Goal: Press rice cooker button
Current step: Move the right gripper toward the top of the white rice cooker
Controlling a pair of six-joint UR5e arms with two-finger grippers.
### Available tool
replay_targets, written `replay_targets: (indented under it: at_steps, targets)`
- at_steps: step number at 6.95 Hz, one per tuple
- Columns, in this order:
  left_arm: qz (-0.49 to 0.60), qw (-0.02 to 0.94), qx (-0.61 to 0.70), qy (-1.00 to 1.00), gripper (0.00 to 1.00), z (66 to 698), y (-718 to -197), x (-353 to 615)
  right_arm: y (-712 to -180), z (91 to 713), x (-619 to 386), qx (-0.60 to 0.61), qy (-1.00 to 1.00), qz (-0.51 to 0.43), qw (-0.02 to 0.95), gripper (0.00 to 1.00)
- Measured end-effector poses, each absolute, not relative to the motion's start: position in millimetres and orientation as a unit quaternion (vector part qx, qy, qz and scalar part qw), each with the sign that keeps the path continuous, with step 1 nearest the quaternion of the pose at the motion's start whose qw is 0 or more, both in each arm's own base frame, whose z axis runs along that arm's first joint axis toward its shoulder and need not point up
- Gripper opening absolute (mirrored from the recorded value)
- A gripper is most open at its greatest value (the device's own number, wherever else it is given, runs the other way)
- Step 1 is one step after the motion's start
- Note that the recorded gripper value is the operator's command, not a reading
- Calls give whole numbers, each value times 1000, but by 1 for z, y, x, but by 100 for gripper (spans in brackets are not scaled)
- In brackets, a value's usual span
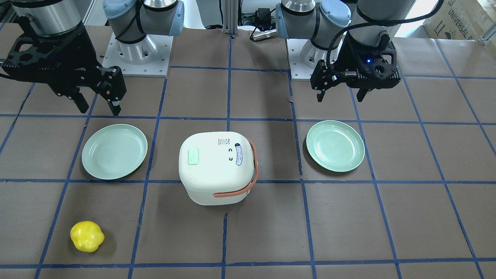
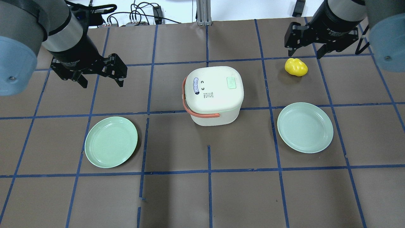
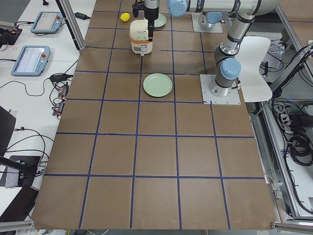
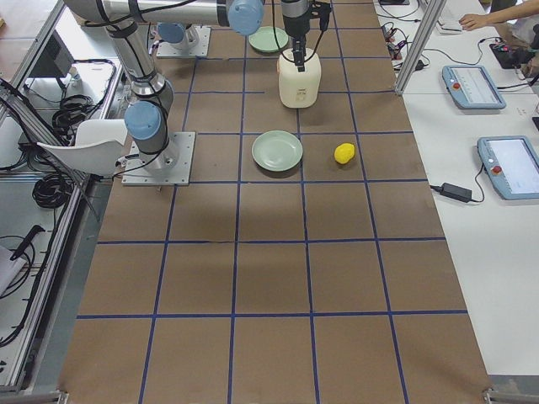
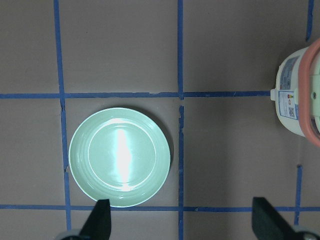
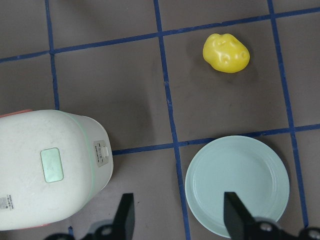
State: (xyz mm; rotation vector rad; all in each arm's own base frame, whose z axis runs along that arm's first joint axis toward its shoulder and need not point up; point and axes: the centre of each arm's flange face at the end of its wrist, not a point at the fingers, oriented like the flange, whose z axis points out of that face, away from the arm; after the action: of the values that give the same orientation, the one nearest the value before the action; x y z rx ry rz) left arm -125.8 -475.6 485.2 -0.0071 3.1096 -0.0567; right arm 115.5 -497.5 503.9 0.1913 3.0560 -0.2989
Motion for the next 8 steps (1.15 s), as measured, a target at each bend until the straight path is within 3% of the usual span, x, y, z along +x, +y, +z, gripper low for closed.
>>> replay_targets:
  at_steps: [5, 8]
  targets:
    - [-18, 16, -2, 1000, 100, 485, -476, -126, -514, 486, 150, 39, 994, -73, 71, 6]
    - [-18, 16, -2, 1000, 100, 485, -476, -126, -546, 431, 235, -13, 994, -78, 79, 6]
